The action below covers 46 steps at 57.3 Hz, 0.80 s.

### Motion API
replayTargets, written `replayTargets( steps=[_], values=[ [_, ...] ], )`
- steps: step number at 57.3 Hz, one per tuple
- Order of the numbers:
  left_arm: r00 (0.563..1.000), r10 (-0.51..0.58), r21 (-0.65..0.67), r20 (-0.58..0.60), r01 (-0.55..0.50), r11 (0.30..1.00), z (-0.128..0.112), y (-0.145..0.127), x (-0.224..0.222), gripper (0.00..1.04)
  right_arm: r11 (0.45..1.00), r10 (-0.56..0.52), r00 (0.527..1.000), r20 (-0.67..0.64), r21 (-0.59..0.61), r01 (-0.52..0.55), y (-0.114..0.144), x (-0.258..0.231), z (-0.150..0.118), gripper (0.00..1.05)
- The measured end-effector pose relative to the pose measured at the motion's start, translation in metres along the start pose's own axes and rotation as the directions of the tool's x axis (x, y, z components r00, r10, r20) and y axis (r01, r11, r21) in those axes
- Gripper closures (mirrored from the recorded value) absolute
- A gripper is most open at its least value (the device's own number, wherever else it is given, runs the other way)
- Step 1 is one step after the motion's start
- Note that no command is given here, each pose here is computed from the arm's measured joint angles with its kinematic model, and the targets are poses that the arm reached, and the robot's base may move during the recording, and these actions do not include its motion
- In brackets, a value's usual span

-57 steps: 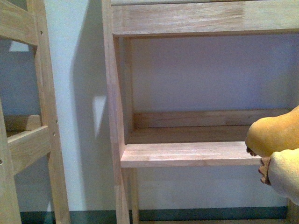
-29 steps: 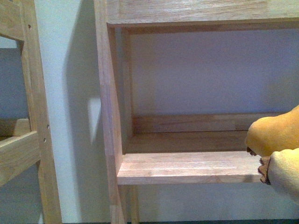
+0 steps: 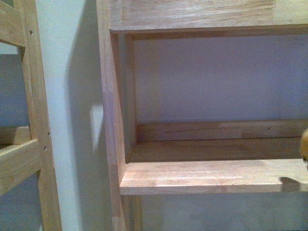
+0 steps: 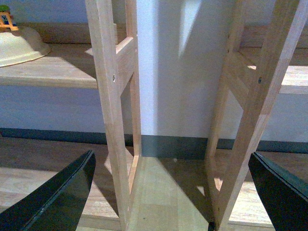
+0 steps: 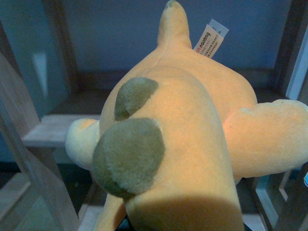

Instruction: Put away toys

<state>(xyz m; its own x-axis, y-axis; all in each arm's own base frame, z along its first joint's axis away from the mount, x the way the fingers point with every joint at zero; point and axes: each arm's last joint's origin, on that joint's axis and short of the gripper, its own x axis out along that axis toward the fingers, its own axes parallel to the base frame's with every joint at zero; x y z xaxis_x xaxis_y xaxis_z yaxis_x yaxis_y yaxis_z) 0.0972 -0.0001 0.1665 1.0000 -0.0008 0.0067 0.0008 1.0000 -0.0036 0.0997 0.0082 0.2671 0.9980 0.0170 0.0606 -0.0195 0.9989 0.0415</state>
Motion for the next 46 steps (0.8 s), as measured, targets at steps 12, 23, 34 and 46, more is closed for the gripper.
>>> replayTargets(
  steps=[12,23,34,46],
  values=[
    [1.0,0.0,0.0,0.0,0.0,1.0,0.0,0.0,0.0,0.06,0.999,0.042,0.995,0.094,-0.02,-0.041,0.007,0.005,0.055,0.98],
    [1.0,0.0,0.0,0.0,0.0,1.0,0.0,0.0,0.0,0.06,0.993,0.105,0.976,0.193,-0.068,-0.093,0.014,0.015,0.113,0.98],
    [1.0,0.0,0.0,0.0,0.0,1.0,0.0,0.0,0.0,0.06,0.992,0.115,0.962,0.247,-0.08,-0.098,0.019,0.053,0.174,0.98],
    [1.0,0.0,0.0,0.0,0.0,1.0,0.0,0.0,0.0,0.06,0.982,0.169,0.962,0.217,-0.122,-0.145,0.039,0.105,0.215,0.98]
  ],
)
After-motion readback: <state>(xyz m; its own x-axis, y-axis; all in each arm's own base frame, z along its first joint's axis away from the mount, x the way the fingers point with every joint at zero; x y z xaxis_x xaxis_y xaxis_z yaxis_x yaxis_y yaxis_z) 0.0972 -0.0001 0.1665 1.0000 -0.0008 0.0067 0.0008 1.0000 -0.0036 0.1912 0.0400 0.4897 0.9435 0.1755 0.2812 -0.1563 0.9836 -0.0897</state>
